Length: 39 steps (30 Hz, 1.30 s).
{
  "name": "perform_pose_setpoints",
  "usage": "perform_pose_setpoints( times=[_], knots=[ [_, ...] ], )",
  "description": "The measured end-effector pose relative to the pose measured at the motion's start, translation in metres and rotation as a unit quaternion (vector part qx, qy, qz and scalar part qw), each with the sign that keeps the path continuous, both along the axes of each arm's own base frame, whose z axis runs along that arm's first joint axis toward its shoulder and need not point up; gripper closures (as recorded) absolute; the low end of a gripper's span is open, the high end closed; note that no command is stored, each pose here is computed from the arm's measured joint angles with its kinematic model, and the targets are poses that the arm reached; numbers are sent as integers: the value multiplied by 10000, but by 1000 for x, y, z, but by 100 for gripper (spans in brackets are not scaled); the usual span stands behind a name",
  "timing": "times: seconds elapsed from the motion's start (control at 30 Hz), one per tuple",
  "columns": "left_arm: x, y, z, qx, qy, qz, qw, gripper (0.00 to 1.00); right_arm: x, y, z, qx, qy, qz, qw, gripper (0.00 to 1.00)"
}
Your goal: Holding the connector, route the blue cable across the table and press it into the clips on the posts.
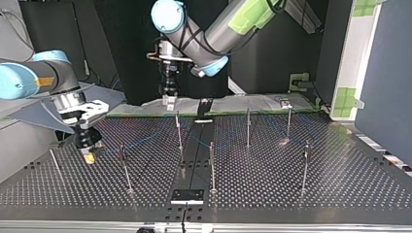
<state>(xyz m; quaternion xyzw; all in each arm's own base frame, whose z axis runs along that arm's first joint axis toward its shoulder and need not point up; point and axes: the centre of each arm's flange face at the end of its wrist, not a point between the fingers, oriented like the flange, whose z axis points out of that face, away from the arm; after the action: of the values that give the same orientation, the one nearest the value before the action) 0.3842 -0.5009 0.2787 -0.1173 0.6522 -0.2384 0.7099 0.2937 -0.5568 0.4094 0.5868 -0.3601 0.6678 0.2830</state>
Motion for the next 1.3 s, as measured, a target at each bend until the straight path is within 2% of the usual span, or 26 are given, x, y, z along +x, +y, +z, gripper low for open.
perform_pose_setpoints(
  times=[0.2,0.5,1.3],
  knots=[
    [-10,5,-20,-71,26,-10,10000,0,-2,-1,0,3,1,-25,10000,100],
    [-22,16,-45,-28,15,-40,10000,0,-4,-2,-1,10,2,-53,10000,100],
    [-59,56,-108,-8,14,-36,10000,0,-1,-1,-2,2,30,-25,10000,100]
  ],
)
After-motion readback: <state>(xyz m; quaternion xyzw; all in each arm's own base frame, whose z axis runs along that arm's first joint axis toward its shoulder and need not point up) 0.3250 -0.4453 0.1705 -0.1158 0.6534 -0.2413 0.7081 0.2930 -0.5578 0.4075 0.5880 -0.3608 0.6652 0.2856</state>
